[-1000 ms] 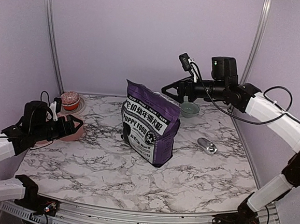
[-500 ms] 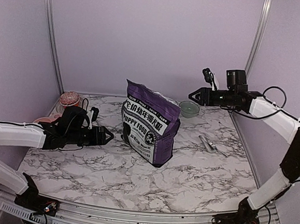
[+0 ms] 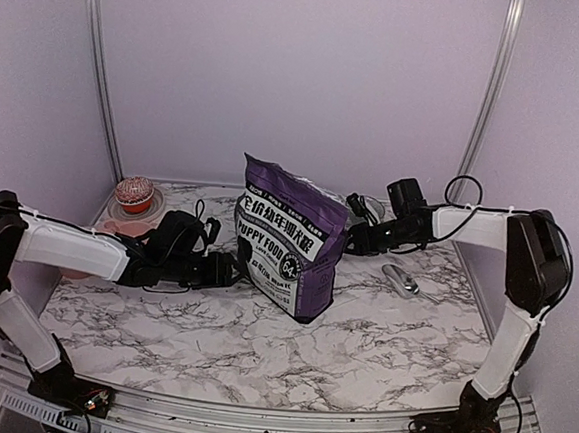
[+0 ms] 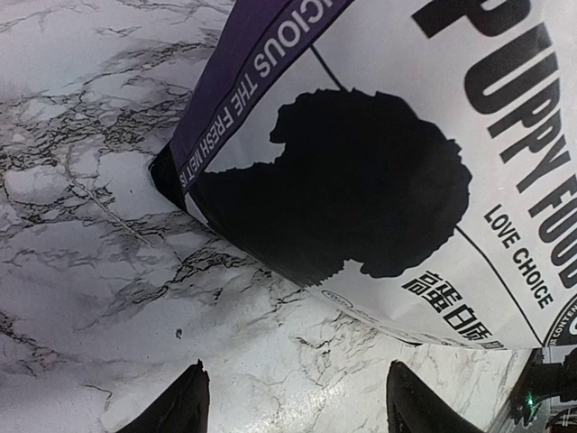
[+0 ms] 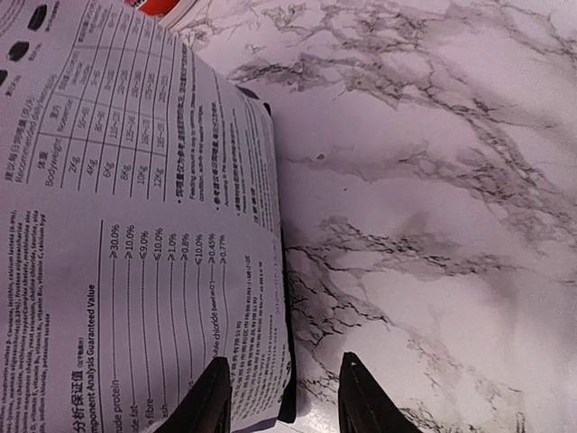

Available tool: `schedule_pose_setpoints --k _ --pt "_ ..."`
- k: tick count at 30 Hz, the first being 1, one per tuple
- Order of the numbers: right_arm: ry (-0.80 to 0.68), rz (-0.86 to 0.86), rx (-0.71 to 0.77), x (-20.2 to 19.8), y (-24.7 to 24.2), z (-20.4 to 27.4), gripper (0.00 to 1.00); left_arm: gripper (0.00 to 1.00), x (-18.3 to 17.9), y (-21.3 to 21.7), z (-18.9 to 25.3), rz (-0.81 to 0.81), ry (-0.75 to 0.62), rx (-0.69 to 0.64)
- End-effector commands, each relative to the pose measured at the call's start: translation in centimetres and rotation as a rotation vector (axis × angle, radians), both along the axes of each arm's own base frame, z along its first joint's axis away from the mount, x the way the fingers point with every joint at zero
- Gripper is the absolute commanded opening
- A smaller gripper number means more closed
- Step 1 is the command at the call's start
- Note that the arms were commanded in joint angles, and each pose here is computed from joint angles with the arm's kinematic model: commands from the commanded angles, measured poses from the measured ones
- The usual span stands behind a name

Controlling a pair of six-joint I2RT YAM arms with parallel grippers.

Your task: Serve the pet food

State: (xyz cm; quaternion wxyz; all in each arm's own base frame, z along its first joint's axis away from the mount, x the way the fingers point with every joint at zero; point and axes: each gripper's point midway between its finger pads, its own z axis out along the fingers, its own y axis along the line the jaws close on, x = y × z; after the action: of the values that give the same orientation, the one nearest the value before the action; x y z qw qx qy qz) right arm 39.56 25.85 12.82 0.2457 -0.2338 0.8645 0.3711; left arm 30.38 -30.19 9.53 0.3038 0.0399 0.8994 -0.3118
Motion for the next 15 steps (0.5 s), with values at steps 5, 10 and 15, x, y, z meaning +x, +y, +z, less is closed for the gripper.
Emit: schedule_pose_setpoints --k 5,10,15 --pt "0.005 0.2 0.016 -3.5 5.8 -1.7 0.39 0.68 -0.7 -1.3 -2.0 -0.013 0.039 -0.034" --pt "0.037 0.28 0.017 -5.9 7.4 -3.0 0.39 0.67 -1.6 -1.1 -3.8 -0.008 0.067 -0.037" --pt "0.068 0.311 0.043 -7.8 8.3 -3.3 0.38 0.67 -1.8 -0.6 -4.4 0.0 0.064 -0.019"
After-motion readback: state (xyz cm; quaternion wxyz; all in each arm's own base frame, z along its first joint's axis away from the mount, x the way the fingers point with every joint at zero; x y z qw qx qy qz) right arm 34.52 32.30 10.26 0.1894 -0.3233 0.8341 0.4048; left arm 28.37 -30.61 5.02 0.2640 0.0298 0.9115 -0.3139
